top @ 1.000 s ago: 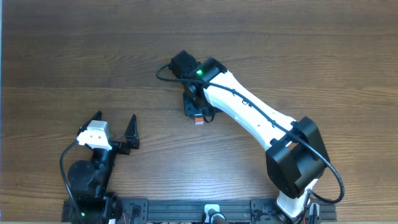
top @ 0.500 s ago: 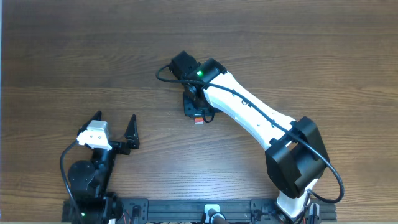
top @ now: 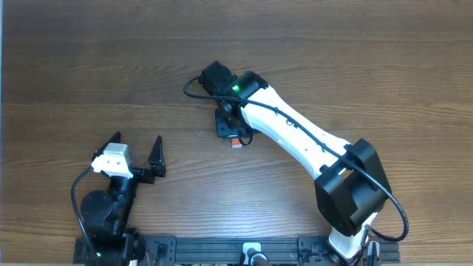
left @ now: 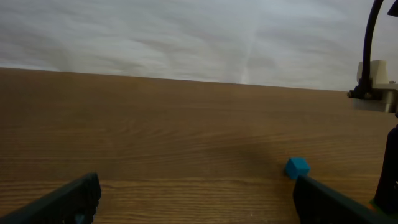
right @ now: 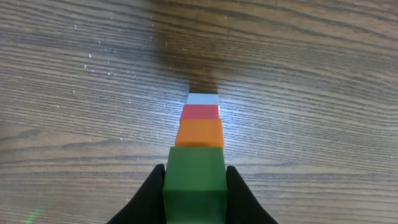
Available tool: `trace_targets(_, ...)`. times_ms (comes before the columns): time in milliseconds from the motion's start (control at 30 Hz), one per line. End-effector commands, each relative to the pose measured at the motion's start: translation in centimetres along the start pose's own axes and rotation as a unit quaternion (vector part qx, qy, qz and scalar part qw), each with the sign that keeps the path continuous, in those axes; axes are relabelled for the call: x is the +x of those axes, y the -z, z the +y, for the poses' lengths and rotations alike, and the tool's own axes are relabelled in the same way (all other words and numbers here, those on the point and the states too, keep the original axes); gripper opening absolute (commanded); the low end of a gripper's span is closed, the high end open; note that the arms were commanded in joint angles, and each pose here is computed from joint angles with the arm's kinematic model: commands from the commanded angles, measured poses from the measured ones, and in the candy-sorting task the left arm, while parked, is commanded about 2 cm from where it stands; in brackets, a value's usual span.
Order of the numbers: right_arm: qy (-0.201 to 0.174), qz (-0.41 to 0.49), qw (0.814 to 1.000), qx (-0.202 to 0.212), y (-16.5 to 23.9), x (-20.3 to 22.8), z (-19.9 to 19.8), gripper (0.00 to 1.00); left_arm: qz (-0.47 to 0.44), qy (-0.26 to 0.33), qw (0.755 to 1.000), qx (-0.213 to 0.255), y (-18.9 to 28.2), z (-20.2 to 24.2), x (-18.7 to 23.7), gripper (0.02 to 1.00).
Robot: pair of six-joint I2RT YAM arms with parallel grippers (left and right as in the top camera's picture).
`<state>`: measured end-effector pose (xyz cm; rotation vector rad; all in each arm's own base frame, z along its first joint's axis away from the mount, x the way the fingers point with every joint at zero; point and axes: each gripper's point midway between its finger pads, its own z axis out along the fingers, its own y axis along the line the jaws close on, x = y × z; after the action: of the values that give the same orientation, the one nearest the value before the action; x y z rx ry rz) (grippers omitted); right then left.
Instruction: Stack Cubes
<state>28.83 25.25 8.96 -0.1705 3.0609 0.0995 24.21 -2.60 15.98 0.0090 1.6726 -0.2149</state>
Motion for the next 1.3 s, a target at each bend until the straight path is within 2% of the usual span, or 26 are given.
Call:
trace_targets(33,0.0,-0.005,1.0,-0.005,0.48,0.25,0.36,0.012,0.0,-0.008,1.0,0.007,-0.03,-0.24,0.16,0.996)
trace_targets(1300,0.0,-0.008,1.0,-0.006,-0.07,0.1,0.42,0.038,0.0,-0.008,1.0,0.007,-0.03,-0.24,0.16,0.996)
